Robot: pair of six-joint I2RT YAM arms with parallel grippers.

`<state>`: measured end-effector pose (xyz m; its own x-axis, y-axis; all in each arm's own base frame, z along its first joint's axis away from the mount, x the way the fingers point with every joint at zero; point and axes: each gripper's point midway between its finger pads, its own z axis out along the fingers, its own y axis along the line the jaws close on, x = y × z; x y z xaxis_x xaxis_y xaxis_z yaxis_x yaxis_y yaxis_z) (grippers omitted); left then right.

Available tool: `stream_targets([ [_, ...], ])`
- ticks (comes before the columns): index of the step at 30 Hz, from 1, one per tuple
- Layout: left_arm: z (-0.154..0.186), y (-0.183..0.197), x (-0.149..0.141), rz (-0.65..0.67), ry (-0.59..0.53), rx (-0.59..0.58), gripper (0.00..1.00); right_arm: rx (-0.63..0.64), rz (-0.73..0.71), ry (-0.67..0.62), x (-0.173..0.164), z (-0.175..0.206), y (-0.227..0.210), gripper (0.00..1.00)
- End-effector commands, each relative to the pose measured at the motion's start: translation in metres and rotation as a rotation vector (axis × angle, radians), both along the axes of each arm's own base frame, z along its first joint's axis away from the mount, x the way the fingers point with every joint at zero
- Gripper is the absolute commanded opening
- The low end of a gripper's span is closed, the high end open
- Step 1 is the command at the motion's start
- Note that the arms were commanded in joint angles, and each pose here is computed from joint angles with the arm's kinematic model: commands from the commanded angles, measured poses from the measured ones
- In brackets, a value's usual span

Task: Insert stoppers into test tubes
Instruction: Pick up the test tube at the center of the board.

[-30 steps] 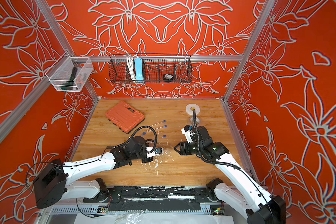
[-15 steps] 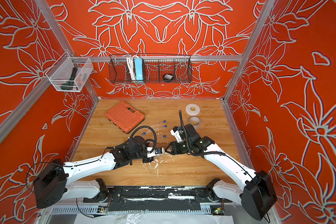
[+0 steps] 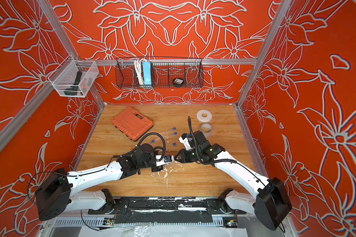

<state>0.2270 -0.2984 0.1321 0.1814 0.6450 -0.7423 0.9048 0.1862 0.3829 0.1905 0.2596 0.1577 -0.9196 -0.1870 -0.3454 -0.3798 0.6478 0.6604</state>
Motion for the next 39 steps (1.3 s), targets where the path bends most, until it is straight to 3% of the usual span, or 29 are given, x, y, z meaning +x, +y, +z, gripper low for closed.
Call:
stream_targets([
  [1, 0.014, -0.004, 0.0, -0.012, -0.012, -0.05, 0.03, 0.023, 0.001, -0.024, 0.006, 0.009, 0.007, 0.28],
  [10, 0.016, -0.004, 0.001, 0.001, -0.008, -0.058, 0.04, 0.025, 0.001, -0.031, 0.007, 0.01, 0.008, 0.18],
  [17, 0.018, -0.002, 0.003, 0.022, -0.013, -0.062, 0.11, 0.035, 0.015, -0.042, 0.006, 0.016, 0.008, 0.11],
  [25, 0.013, 0.01, 0.004, 0.069, -0.033, -0.079, 0.37, 0.067, 0.043, -0.064, -0.001, 0.035, 0.003, 0.1],
  [32, 0.015, 0.009, 0.006, 0.067, -0.042, -0.089, 0.35, 0.119, 0.072, -0.041, -0.006, 0.042, 0.009, 0.09],
  [39, 0.02, 0.009, 0.002, 0.051, -0.058, -0.105, 0.27, 0.145, 0.074, -0.028, -0.005, 0.045, 0.011, 0.09],
])
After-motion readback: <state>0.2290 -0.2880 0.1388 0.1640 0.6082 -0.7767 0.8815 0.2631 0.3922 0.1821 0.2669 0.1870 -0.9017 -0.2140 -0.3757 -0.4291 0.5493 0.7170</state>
